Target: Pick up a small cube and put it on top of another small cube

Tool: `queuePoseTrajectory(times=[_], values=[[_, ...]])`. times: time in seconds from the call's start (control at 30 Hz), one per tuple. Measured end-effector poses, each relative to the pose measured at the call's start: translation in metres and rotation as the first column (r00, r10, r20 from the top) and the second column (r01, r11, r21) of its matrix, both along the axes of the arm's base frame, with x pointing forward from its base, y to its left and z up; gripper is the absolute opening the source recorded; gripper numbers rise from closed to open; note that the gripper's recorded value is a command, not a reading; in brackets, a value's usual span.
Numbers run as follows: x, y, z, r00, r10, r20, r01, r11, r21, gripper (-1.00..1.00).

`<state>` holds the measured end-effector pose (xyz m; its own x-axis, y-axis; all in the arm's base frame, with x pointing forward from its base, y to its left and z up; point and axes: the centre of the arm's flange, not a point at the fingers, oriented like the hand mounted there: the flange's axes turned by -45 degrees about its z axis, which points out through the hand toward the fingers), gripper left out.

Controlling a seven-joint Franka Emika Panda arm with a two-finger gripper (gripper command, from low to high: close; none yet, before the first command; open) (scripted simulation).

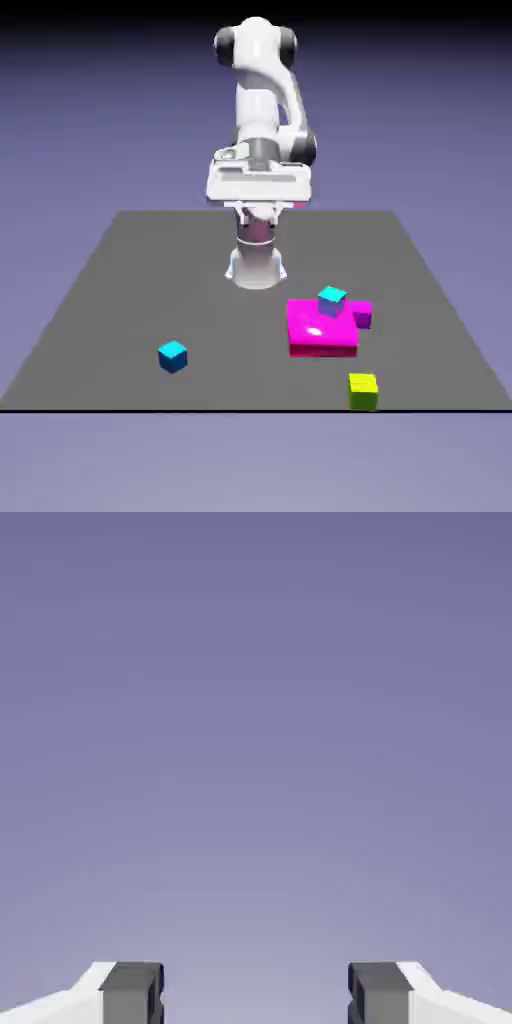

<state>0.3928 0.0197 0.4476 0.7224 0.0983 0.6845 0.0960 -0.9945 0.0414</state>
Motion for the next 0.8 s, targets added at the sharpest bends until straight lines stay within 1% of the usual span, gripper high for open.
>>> queuePoseTrajectory(times=[0.17,0.33,0.57,0.7,0.8], values=[[0.005,0.064,-0.045,0.963,0.209,-0.17,-0.22,0.974,-0.049,0.0],[-0.007,0.128,-0.091,0.857,0.389,-0.337,-0.439,0.895,-0.083,0.0],[-0.048,0.207,-0.157,0.621,0.552,-0.555,-0.711,0.696,-0.103,0.0],[-0.083,0.246,-0.193,0.457,0.589,-0.667,-0.837,0.539,-0.097,0.0],[-0.112,0.268,-0.22,0.333,0.581,-0.742,-0.908,0.41,-0.086,0.0]])
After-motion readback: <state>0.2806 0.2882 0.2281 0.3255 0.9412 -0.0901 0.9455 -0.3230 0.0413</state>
